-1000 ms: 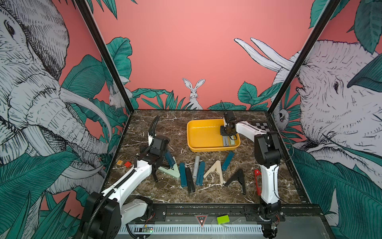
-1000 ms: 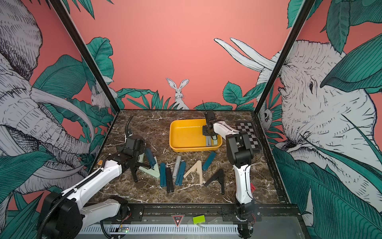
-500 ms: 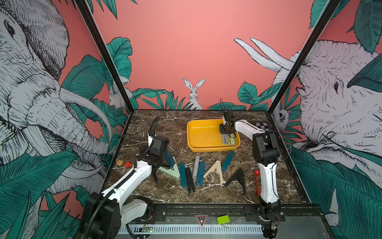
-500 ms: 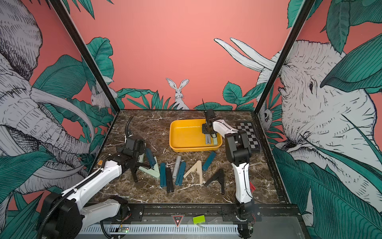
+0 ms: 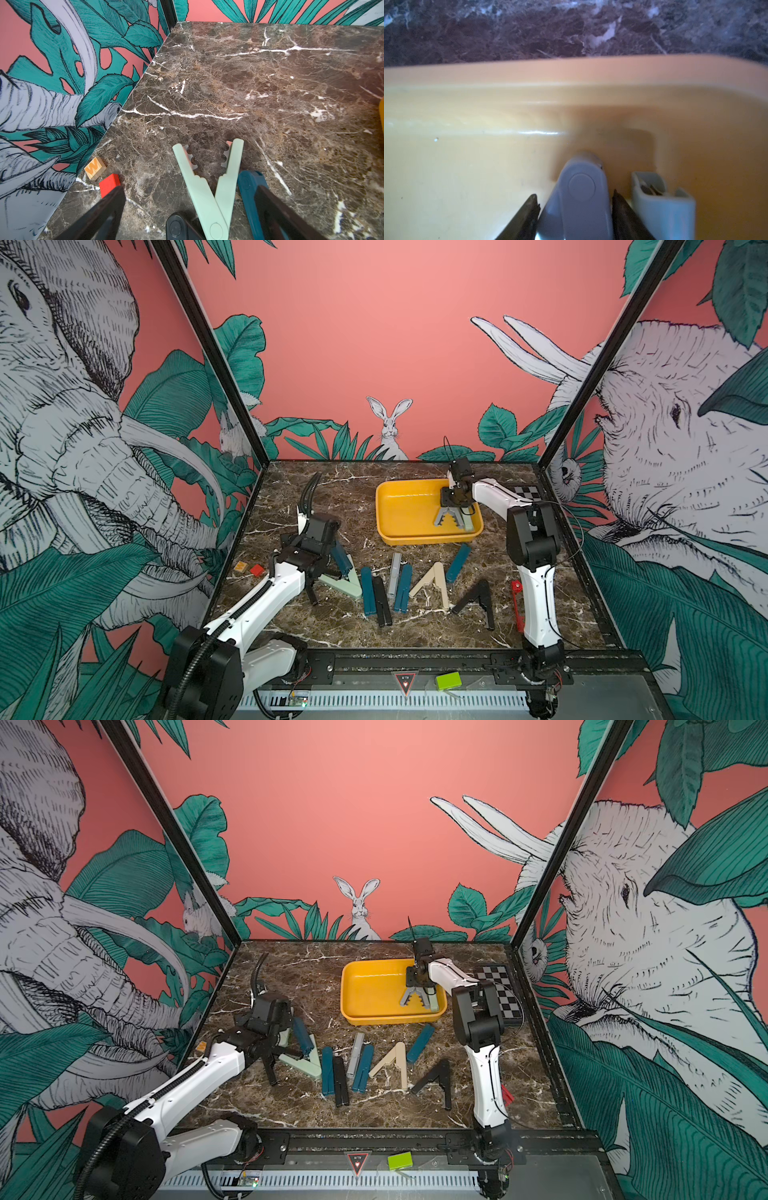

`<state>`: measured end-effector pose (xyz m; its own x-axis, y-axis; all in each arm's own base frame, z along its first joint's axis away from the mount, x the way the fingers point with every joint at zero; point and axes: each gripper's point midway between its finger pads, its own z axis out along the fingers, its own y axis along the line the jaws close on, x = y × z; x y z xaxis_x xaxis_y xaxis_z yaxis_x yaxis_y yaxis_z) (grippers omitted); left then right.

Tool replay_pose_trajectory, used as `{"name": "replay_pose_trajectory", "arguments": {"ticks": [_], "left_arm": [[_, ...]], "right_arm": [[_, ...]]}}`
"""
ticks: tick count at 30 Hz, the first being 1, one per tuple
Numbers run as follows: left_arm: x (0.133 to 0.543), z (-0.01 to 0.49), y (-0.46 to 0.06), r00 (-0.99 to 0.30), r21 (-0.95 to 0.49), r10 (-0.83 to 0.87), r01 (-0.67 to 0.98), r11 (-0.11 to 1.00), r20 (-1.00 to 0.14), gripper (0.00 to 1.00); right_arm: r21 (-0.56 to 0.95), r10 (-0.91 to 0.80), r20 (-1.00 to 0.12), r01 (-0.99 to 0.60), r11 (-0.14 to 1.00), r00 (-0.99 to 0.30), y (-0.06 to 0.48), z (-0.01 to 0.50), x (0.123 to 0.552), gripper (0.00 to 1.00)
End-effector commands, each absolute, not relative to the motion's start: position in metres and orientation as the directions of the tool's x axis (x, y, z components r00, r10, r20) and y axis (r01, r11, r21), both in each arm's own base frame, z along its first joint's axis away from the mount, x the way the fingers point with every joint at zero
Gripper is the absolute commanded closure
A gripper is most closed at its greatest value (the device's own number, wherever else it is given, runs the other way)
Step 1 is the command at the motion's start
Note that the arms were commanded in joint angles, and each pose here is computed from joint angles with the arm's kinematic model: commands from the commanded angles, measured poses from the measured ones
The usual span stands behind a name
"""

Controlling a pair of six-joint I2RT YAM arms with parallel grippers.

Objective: Put the pruning pliers into the storage box
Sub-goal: Place the pruning pliers in the storage box.

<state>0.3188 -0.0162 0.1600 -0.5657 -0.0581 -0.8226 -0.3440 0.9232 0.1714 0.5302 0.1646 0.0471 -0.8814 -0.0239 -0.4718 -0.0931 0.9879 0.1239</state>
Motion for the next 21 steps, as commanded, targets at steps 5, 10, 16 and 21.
{"name": "replay_pose_trajectory", "arguments": {"ticks": [5,10,16,21], "left_arm": [[0.314,0.161,-0.012,-0.554,0.169,-0.069,-0.367,0.915,-0.829,0.01],[0.312,0.159,-0.012,-0.555,0.169,-0.070,-0.367,0.915,-0.829,0.01],[0.312,0.158,-0.011,-0.556,0.173,-0.065,-0.364,0.915,-0.828,0.01],[0.312,0.158,-0.012,-0.555,0.173,-0.063,-0.363,0.916,-0.829,0.01]], "right_arm": [[0.156,0.009,-0.458,-0.071,0.985,-0.889,0.166,0.068,0.527,0.36],[0.139,0.017,-0.405,-0.043,0.989,-0.914,0.161,0.063,0.512,0.32],[0.136,0.023,-0.425,-0.038,0.990,-0.905,0.158,0.074,0.506,0.30],[0.136,0.017,-0.418,-0.044,0.990,-0.908,0.164,0.081,0.503,0.23]]}}
